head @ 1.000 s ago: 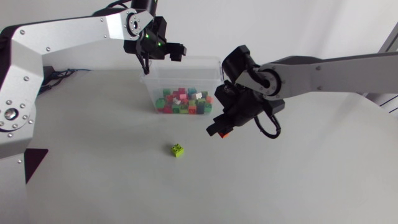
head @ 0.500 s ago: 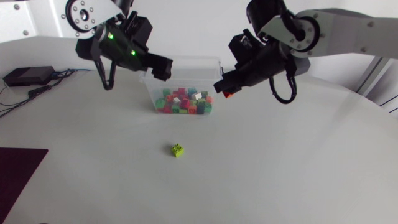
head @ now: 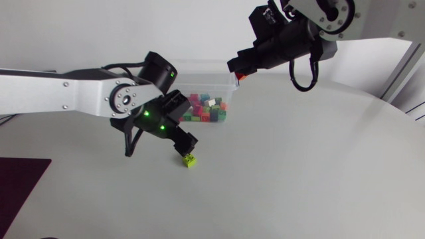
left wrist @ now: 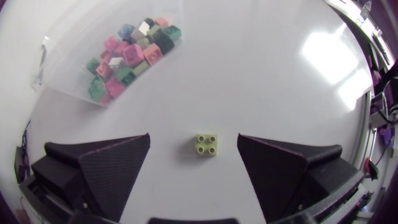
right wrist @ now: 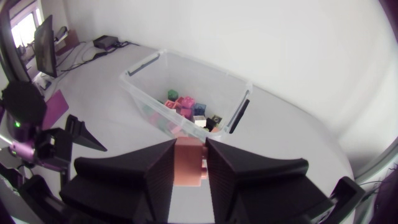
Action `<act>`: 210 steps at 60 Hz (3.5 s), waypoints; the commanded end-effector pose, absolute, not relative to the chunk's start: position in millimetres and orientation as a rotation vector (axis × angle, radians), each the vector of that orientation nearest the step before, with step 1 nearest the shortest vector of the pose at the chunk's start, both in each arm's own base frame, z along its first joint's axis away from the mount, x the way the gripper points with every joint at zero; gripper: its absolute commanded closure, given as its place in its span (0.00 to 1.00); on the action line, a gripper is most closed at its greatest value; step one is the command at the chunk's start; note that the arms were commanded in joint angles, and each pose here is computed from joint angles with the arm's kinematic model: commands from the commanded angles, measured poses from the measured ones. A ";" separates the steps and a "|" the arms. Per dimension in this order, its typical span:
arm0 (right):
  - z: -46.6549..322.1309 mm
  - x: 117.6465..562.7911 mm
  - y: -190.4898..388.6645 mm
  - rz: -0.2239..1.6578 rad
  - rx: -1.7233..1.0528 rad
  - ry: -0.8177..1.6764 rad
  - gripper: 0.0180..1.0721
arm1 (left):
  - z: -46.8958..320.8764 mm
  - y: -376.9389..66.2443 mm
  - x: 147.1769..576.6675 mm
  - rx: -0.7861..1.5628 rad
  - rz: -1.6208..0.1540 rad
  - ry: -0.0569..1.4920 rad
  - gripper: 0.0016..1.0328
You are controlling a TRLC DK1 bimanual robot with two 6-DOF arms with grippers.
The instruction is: Place the duplo bricks in the container
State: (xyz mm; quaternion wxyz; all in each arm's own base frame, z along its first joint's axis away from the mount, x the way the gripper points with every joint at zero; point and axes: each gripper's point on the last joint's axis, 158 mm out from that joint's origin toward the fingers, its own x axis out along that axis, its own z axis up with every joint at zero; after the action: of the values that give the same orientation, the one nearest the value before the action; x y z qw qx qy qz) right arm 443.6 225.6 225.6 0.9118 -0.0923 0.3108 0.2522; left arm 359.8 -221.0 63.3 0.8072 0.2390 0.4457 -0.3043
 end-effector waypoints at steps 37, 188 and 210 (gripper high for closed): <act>258.2 482.1 241.1 0.519 -0.115 0.510 0.81 | -25.6 -229.0 370.2 0.652 -0.741 1.108 0.19; 205.8 463.4 252.9 0.477 -0.185 0.561 0.04 | 205.7 -187.3 417.5 0.312 -0.666 0.776 0.80; 205.1 394.0 185.0 0.407 -0.273 0.533 0.04 | 216.9 -201.1 482.2 0.235 -0.585 0.681 0.80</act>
State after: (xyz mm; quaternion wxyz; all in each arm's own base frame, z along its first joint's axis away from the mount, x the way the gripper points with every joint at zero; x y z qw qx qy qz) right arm 404.9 197.2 202.7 0.9330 -0.1214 0.2706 0.2036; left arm 465.7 -201.6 211.4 0.8846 0.1249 0.3365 -0.2977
